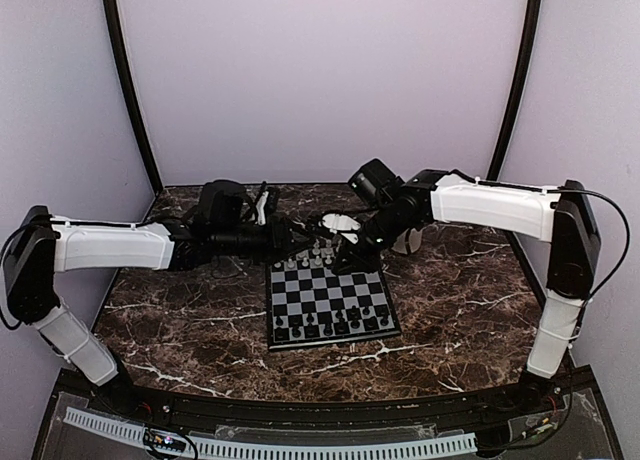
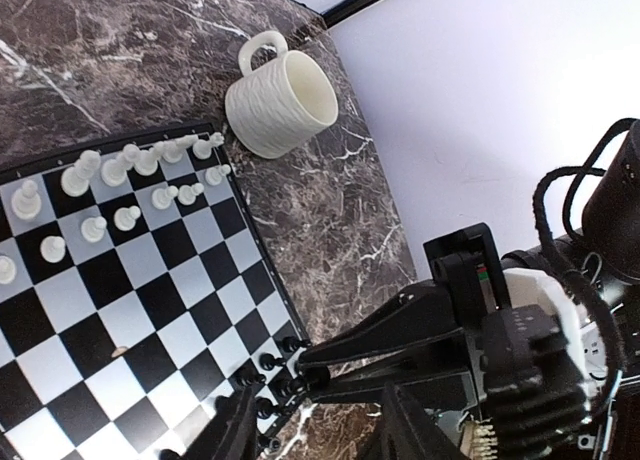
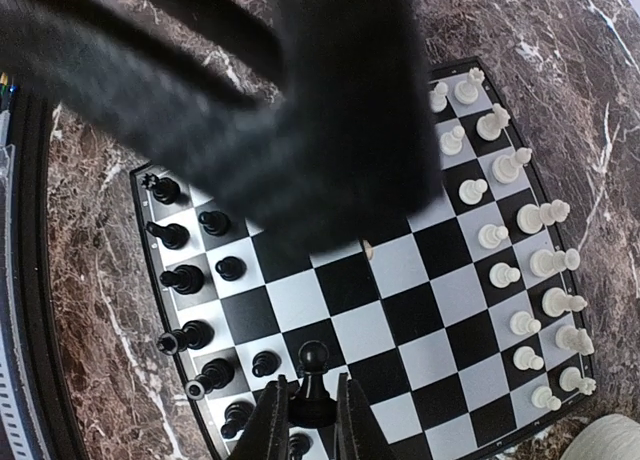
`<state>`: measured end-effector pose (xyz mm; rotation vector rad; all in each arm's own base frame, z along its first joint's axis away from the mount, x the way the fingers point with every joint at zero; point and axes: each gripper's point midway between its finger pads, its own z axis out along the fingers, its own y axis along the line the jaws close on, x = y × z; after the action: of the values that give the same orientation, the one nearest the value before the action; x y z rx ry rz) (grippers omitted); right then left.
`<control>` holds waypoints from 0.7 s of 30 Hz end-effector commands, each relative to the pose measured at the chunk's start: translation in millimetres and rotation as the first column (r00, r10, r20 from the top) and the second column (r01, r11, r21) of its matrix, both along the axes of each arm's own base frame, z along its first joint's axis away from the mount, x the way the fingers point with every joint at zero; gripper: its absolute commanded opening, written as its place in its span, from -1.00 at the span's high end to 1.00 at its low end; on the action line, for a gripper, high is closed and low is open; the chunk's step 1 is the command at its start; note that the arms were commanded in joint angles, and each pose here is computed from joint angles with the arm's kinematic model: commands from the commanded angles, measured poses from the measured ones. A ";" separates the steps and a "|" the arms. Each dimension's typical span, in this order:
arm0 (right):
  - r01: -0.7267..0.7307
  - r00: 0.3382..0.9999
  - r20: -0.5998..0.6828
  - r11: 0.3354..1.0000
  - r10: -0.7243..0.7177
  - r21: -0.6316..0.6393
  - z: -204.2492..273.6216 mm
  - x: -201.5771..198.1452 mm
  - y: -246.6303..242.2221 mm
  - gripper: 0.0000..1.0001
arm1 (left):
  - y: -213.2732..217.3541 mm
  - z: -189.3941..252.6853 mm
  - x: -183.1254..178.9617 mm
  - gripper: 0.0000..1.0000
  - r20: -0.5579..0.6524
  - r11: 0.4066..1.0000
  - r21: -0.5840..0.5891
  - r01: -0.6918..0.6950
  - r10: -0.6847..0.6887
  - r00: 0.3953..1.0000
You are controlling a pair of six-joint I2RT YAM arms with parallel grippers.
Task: Set up the chess pieces on the board
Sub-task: Pass from the right arm to the left
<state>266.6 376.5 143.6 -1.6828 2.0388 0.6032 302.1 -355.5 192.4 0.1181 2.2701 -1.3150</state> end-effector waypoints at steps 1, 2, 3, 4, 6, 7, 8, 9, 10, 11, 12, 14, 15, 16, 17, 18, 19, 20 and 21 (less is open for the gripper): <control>-0.007 1.000 -0.025 0.996 0.009 0.083 28.4 -4.0 8.2 0.89 | -19.7 10.7 -8.5 0.10 -0.052 0.988 -0.132 0.077 -0.085 0.995; -0.004 1.000 -0.024 0.996 0.006 0.088 30.4 -3.3 8.1 0.89 | -21.0 7.6 -8.3 0.10 -0.064 0.988 -0.135 0.079 -0.088 0.994; -0.005 1.000 -0.023 0.996 0.007 0.091 31.7 -3.3 8.5 0.89 | -22.6 8.2 -9.1 0.10 -0.073 0.985 -0.148 0.083 -0.095 0.993; -0.006 1.000 -0.021 0.995 0.008 0.095 33.3 -3.4 8.7 0.89 | -23.1 4.6 -9.2 0.12 -0.084 0.986 -0.148 0.083 -0.096 0.992; -0.004 1.000 -0.018 0.995 0.006 0.100 35.6 -3.0 9.1 0.89 | -24.8 1.6 -9.9 0.16 -0.101 0.984 -0.154 0.087 -0.103 0.990; -0.003 1.000 -0.018 0.995 0.005 0.104 36.8 -3.1 9.3 0.89 | -25.8 1.7 -10.6 0.18 -0.105 0.983 -0.160 0.091 -0.108 0.989; -0.003 1.000 -0.018 0.994 0.005 0.106 37.3 -3.4 9.6 0.88 | -26.8 -0.8 -10.6 0.21 -0.113 0.983 -0.161 0.093 -0.112 0.987; -0.001 1.000 -0.018 0.994 0.003 0.108 38.0 -3.4 9.4 0.88 | -28.0 -1.1 -11.7 0.23 -0.123 0.981 -0.169 0.097 -0.118 0.985; -0.001 1.000 -0.015 0.994 0.003 0.111 39.4 -3.1 9.5 0.88 | -28.9 -3.7 -11.4 0.27 -0.131 0.980 -0.171 0.098 -0.121 0.984; -0.001 1.000 -0.013 0.994 0.002 0.112 40.0 -2.7 9.3 0.88 | -30.1 -2.9 -12.4 0.29 -0.137 0.978 -0.183 0.103 -0.130 0.982; 0.000 1.000 -0.010 0.994 0.001 0.113 41.0 -2.8 9.6 0.88 | -31.3 -4.9 -12.6 0.33 -0.145 0.977 -0.186 0.106 -0.134 0.980; 0.009 1.000 0.000 0.994 -0.009 0.111 42.3 -0.3 8.2 0.88 | -34.4 -5.4 -15.2 0.35 -0.164 0.971 -0.207 0.120 -0.155 0.974; 0.015 1.000 0.009 0.994 -0.016 0.109 42.9 1.6 7.7 0.88 | -35.2 -8.1 -15.5 0.35 -0.173 0.971 -0.208 0.121 -0.158 0.972; 0.022 1.000 0.019 0.994 -0.024 0.107 43.6 3.5 7.5 0.88 | -36.2 -7.6 -16.3 0.35 -0.178 0.969 -0.215 0.126 -0.165 0.970; 0.027 0.999 0.027 0.994 -0.030 0.107 45.0 5.5 6.6 0.88 | -36.7 -9.6 -16.5 0.35 -0.185 0.968 -0.215 0.126 -0.167 0.968; 0.030 0.999 0.033 0.994 -0.033 0.108 46.1 6.9 6.2 0.88 | -37.0 -9.6 -17.0 0.35 -0.190 0.967 -0.219 0.127 -0.170 0.967; 0.033 0.999 0.035 0.993 -0.037 0.111 47.4 7.9 6.1 0.88 | -37.4 -10.9 -17.2 0.35 -0.195 0.967 -0.218 0.128 -0.172 0.966; 0.034 0.999 0.036 0.993 -0.038 0.114 48.7 8.3 6.3 0.88 | -37.5 -10.6 -17.2 0.34 -0.196 0.967 -0.221 0.129 -0.174 0.965; 0.035 0.999 0.037 0.993 -0.040 0.116 50.0 8.7 6.2 0.88 | -37.8 -11.5 -17.2 0.34 -0.199 0.967 -0.221 0.130 -0.175 0.964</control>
<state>264.7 380.2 159.1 -1.6431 2.0325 0.6678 290.4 -389.9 174.4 0.0589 2.3413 -1.6477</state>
